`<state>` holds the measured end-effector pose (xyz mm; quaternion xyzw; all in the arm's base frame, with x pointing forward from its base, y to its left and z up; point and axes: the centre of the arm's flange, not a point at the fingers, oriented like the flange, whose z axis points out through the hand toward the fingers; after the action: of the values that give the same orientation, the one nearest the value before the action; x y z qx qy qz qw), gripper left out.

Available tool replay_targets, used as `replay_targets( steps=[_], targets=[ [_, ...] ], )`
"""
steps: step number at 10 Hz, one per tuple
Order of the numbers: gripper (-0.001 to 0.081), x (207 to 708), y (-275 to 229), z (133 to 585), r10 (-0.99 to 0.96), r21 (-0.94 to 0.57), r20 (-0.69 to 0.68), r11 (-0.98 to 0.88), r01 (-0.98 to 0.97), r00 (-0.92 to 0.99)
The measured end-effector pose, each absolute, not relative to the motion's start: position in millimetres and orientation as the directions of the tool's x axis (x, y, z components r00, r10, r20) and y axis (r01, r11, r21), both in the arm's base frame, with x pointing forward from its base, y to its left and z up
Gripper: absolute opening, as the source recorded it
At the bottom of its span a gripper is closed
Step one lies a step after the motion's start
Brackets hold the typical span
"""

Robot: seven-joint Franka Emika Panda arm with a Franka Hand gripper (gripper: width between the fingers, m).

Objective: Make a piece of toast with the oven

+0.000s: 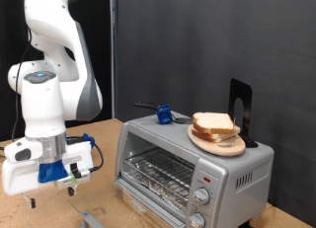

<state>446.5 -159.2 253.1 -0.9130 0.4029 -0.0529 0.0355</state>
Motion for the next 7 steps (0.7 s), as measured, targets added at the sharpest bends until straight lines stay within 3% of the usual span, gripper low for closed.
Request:
replay_targets(
  steps=[3, 5, 7],
  targets=[
    [0.0808, 454, -139, 293, -0.577, -0.377, -0.06, -0.742, -0.554, 0.815],
    [0.0808, 454, -130, 329, -0.507, -0.534, -0.057, -0.712, -0.455, 0.86],
    [0.0808, 455, -121, 363, -0.538, -0.59, -0.035, -0.669, -0.452, 0.842]
  ],
)
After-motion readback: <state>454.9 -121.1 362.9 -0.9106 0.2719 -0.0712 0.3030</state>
